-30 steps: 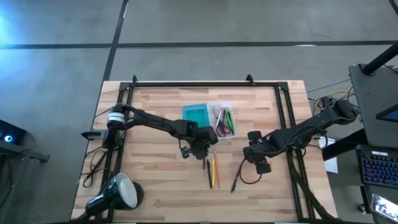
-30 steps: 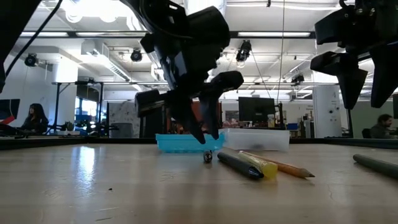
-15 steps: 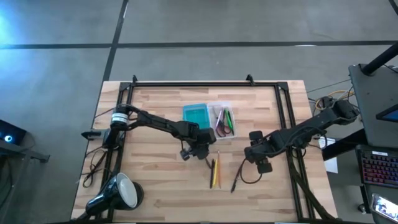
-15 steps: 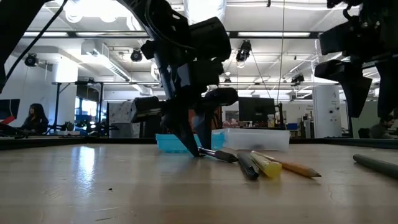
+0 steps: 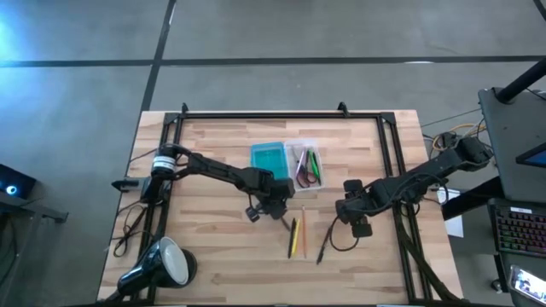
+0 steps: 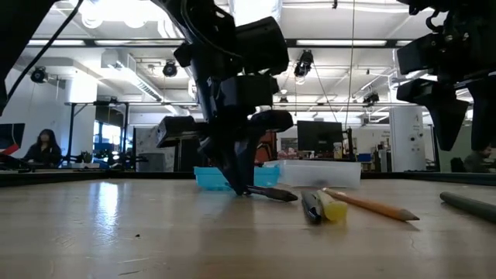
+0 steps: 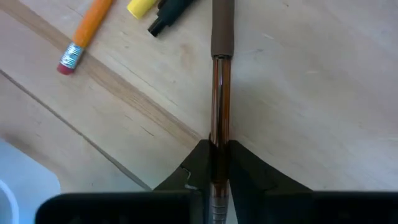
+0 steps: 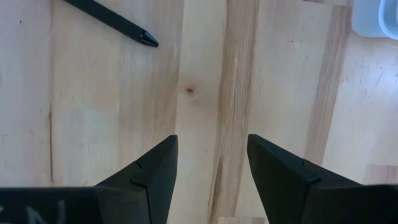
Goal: Pick & place school supplies into a supply box
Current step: Put the brown pen into the blue supply box, then put the black pen into the blue supply box
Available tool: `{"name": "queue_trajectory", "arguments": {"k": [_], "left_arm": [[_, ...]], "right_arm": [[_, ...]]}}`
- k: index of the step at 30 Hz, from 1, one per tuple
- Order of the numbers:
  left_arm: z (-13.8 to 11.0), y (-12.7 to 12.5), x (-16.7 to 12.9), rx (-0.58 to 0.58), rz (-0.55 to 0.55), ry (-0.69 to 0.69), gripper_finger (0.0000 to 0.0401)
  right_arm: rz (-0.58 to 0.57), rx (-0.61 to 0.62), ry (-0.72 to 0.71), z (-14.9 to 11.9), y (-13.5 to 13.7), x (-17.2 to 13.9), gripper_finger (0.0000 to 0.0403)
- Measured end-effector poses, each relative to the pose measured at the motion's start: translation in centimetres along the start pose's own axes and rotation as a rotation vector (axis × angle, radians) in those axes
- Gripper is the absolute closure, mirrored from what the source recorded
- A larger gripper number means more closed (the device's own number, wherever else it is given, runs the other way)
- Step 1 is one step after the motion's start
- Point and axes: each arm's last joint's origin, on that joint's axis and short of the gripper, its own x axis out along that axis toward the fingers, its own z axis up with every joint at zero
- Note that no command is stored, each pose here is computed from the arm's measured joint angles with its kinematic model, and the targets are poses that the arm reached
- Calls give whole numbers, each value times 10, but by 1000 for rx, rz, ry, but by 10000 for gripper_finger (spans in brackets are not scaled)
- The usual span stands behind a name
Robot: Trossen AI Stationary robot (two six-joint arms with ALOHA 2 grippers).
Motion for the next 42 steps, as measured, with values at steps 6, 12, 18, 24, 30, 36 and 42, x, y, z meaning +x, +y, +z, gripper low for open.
{"name": "queue_trajectory", "arguments": {"k": [6, 12, 18, 24, 30, 36, 42], "left_arm": [[19, 21, -37, 50, 124, -6, 382], [20, 58, -70, 38, 284, -17, 382], [-26, 97, -65, 25, 371, 27, 382], [-57, 118, -33, 104, 365, 81, 381], [-65, 128, -11, 77, 397, 86, 366], [-55, 131, -26, 65, 475, 72, 314], [-46, 119, -70, -25, 489, 108, 298]], "right_arm": [[-1, 1, -2, 0, 0, 0, 220], [-32, 83, -51, -2, -3, -8, 220], [-44, 177, -129, -8, -7, -23, 220], [-39, 175, -142, -11, -8, -28, 220], [-38, 141, -123, -10, -7, -25, 220], [-18, 21, -132, -9, -5, -24, 220], [23, -118, -200, -3, -1, -19, 220]]}}
